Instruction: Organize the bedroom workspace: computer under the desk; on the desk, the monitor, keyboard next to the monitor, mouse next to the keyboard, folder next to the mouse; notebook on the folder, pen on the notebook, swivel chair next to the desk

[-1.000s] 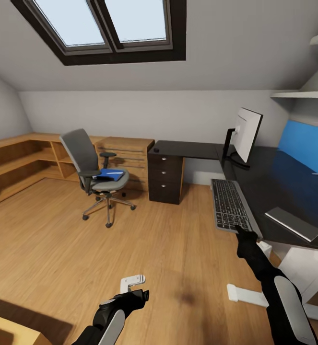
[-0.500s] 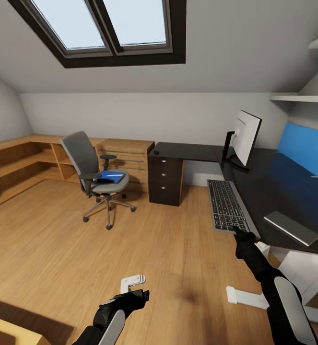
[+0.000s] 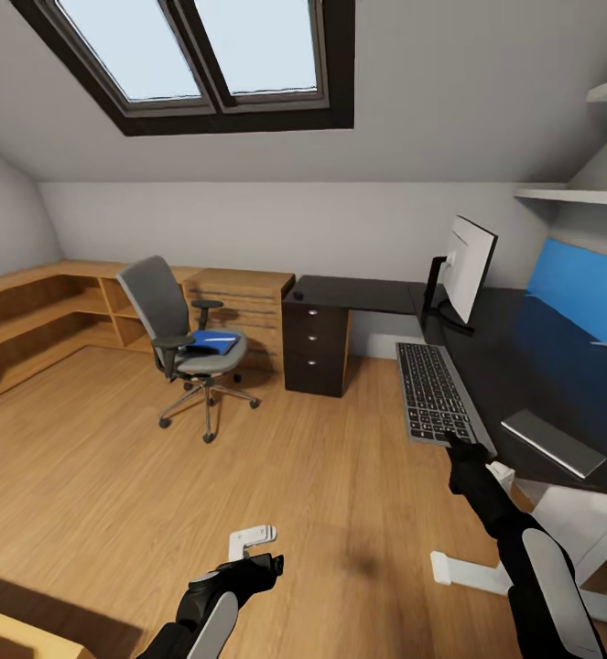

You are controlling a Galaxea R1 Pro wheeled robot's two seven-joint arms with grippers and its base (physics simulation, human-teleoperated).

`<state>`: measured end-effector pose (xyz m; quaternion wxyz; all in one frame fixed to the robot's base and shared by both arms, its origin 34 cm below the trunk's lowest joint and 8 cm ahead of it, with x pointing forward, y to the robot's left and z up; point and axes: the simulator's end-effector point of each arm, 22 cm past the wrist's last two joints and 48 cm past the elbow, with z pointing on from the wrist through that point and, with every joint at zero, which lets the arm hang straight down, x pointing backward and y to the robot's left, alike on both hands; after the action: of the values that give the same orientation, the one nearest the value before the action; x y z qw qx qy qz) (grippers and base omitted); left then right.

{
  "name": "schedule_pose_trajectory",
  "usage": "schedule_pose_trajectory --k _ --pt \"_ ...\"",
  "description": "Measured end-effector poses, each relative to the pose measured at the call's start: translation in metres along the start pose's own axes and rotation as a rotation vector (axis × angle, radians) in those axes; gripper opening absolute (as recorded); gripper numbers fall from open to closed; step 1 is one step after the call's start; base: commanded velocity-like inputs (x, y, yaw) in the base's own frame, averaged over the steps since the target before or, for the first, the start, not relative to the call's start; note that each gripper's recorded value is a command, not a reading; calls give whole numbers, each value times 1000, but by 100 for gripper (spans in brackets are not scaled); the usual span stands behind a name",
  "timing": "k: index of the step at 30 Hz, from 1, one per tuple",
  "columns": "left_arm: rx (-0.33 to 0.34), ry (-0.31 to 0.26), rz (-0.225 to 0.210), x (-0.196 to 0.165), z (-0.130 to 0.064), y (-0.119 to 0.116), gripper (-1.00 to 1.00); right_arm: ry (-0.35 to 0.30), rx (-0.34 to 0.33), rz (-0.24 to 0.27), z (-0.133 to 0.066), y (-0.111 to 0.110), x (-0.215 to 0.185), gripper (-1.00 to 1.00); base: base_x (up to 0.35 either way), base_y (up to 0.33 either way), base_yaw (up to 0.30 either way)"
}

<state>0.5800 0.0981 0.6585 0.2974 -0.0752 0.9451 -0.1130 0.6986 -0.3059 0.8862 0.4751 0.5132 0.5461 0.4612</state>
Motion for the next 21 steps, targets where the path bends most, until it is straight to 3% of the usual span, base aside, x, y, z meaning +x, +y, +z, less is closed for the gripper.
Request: schedule_pose_trajectory --k 8,21 --pt "1 -11 2 -12 -14 -4 100 -1 -11 0 -3 20 -1 -100 75 0 0" --pt "4 -12 6 -24 -32 -12 100 2 -11 -6 -6 42 -2 -100 300 0 0"
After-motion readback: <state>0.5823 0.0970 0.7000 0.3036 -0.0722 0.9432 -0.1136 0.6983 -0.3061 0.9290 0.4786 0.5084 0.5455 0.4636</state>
